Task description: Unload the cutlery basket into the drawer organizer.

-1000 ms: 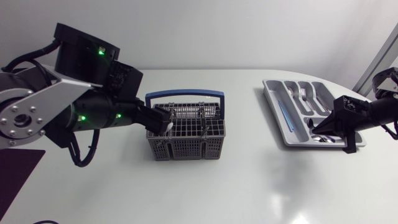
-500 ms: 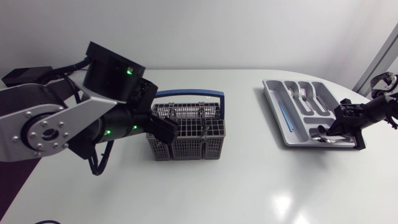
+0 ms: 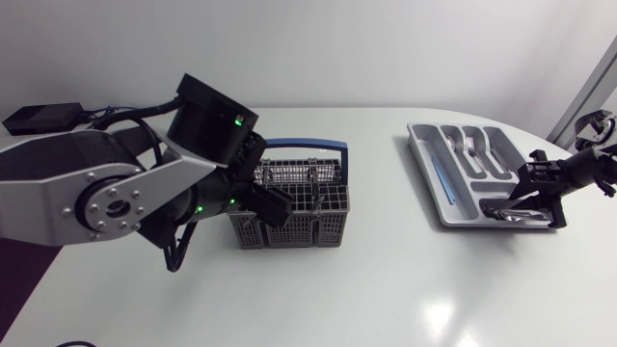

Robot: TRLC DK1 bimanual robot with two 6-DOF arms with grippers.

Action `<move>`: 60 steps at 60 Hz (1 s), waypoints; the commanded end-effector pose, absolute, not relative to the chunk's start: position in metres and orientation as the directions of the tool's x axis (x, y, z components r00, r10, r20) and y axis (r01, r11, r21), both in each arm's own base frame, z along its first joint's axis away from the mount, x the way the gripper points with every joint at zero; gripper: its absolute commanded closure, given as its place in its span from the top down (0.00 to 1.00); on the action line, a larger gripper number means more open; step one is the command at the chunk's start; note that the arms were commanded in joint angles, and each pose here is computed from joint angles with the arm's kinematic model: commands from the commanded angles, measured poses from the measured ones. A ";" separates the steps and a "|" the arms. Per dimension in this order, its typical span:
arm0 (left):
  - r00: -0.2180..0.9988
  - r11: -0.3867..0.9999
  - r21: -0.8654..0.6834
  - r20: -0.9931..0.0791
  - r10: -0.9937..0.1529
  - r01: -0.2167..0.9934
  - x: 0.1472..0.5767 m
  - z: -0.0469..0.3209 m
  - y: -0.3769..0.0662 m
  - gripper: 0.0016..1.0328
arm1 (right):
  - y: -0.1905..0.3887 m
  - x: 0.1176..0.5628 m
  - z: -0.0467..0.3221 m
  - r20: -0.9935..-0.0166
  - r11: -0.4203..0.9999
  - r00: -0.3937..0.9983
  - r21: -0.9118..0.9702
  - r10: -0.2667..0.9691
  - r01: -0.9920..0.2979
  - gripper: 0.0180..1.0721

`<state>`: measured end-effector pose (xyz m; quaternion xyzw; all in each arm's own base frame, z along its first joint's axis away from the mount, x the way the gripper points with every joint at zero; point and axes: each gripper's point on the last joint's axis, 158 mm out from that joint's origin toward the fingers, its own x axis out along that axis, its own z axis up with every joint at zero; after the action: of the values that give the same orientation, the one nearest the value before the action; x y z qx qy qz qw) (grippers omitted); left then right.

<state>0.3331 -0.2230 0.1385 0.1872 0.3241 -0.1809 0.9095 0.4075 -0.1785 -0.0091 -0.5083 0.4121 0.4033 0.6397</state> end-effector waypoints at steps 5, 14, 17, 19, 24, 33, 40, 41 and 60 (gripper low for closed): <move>0.731 0.863 0.228 -0.649 -0.209 0.450 0.338 0.146 -0.231 0.95 | -0.181 0.406 -0.005 -0.931 0.147 0.353 -0.339 0.088 -0.929 0.60; 0.732 0.859 0.243 -0.652 -0.199 0.450 0.337 0.148 -0.235 0.95 | -0.168 0.399 0.012 -0.924 0.197 0.366 -0.340 0.112 -0.919 0.96; 0.731 0.859 0.245 -0.653 -0.196 0.450 0.336 0.148 -0.236 0.95 | -0.159 0.397 0.020 -0.917 0.229 0.377 -0.342 0.131 -0.911 0.96; 0.731 0.859 0.243 -0.653 -0.197 0.450 0.336 0.149 -0.237 0.95 | -0.153 0.398 0.027 -0.910 0.246 0.389 -0.348 0.144 -0.905 0.96; 0.729 0.861 0.241 -0.656 -0.195 0.448 0.337 0.148 -0.238 0.95 | -0.127 0.392 0.052 -0.895 0.297 0.396 -0.328 0.206 -0.897 0.96; 0.728 0.861 0.241 -0.657 -0.195 0.448 0.337 0.148 -0.238 0.95 | -0.061 0.369 0.087 -0.868 0.315 0.385 -0.288 0.314 -0.905 0.96; 0.726 0.862 0.241 -0.660 -0.191 0.446 0.336 0.145 -0.236 0.95 | -0.006 0.343 0.098 -0.852 0.272 0.369 -0.280 0.371 -0.921 0.96; 0.726 0.863 0.241 -0.661 -0.188 0.444 0.336 0.145 -0.235 0.95 | 0.002 0.338 0.101 -0.848 0.263 0.370 -0.284 0.380 -0.922 0.96; 0.724 0.870 0.238 -0.666 -0.177 0.432 0.334 0.141 -0.226 0.95 | 0.113 0.298 0.149 -0.769 0.164 0.391 -0.359 0.506 -0.919 0.96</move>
<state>0.3342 -0.2316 0.1424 0.1999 0.3276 -0.1776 0.9062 0.3062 0.0937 0.1459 -0.4456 0.2421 0.4876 0.7107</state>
